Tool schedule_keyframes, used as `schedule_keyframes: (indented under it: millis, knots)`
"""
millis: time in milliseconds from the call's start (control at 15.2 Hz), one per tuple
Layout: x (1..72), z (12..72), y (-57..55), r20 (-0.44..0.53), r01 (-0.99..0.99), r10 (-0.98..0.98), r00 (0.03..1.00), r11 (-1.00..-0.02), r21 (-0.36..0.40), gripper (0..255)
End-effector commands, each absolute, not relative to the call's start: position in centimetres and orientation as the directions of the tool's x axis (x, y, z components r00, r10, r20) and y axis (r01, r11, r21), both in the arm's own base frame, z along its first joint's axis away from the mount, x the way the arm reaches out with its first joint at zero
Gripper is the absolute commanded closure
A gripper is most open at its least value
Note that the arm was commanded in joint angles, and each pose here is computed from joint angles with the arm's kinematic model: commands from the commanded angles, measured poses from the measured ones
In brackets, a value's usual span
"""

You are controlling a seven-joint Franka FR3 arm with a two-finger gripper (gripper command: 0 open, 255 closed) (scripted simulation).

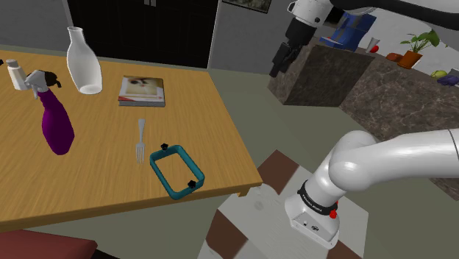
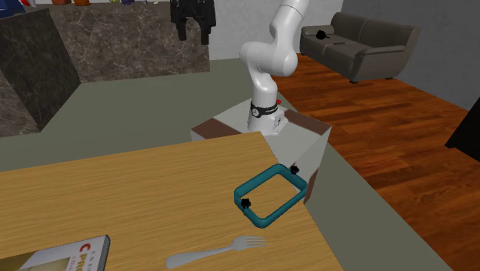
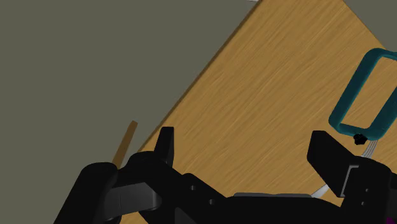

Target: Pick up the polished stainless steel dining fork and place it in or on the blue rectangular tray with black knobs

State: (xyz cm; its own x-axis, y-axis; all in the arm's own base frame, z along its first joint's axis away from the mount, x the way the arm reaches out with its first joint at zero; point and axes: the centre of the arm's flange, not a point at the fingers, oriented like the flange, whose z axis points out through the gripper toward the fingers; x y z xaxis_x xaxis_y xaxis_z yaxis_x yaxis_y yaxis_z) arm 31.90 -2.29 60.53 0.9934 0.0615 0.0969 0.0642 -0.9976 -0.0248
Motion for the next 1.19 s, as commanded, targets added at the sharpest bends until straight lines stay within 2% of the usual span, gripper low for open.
schedule_keyframes:
  millis: [0, 1122]
  knots:
    - [31.9, 60.5, -2.3, 0.097, 0.064, 0.062, 0.993, -0.998, -0.025, 0]
    - [40.4, 49.4, 15.8, 0.116, -0.189, -0.188, 0.975, -0.982, -0.005, 0]
